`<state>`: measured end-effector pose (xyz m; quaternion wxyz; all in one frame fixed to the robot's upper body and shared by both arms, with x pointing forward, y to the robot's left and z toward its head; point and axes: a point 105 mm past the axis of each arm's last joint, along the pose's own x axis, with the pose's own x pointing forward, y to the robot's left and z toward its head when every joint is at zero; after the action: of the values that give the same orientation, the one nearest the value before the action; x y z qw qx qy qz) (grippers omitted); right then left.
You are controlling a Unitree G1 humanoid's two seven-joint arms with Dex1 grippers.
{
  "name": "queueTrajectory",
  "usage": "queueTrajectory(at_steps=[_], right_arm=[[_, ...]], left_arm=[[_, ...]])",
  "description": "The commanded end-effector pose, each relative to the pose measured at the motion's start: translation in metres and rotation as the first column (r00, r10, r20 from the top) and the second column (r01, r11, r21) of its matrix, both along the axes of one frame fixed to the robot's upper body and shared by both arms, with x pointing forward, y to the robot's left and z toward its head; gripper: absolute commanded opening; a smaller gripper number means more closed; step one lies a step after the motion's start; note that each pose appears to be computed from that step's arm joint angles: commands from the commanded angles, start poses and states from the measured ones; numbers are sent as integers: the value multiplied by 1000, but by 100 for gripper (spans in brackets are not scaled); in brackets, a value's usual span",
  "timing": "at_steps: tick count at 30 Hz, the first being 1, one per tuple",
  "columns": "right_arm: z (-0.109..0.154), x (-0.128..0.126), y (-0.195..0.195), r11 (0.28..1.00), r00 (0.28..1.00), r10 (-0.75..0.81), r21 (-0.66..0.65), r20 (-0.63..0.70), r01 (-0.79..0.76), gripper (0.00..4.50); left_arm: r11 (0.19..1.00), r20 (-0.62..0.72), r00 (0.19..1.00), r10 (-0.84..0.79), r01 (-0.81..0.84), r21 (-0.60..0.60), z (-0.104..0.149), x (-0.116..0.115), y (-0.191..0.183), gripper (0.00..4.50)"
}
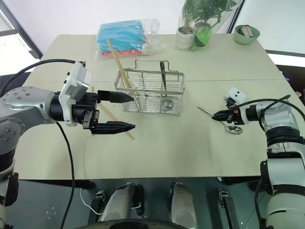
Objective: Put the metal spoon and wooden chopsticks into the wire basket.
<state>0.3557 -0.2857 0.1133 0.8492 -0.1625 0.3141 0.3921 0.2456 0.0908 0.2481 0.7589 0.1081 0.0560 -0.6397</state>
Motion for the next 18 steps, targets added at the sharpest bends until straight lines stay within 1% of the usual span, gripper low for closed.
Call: queueTrajectory(at_steps=[1, 5, 7, 10, 11, 13, 16, 18], right_arm=[[-10, -4, -3, 1000, 1000, -11, -8, -25, 11, 7], [-8, -2, -6, 999, 1000, -23, -23, 13, 24, 7], [0, 0, -10, 999, 998, -41, -11, 53, 41, 7], [36, 13, -16, 994, 969, -100, 60, 227, 89, 7], [56, 21, -18, 987, 942, -150, 105, 299, 123, 7], [92, 31, -18, 959, 892, -242, 236, 382, 159, 7], [140, 34, -7, 905, 841, -298, 414, 452, 98, 7], [168, 34, 11, 864, 825, -303, 503, 476, 27, 7]], left_arm=[[1000, 60, 998, 11, -10, -16, 14, 2, 3, 450], [1000, 66, 998, 21, -20, -15, 14, 5, 4, 450], [999, 69, 997, 31, -30, -16, 13, 6, 5, 450], [999, 84, 995, 50, -48, -22, 14, 9, 8, 450], [998, 92, 994, 58, -56, -28, 16, 11, 9, 450], [996, 108, 991, 78, -73, -44, 21, 14, 12, 450], [992, 132, 985, 112, -103, -74, 28, 21, 15, 450], [988, 148, 980, 136, -122, -97, 34, 26, 16, 450]])
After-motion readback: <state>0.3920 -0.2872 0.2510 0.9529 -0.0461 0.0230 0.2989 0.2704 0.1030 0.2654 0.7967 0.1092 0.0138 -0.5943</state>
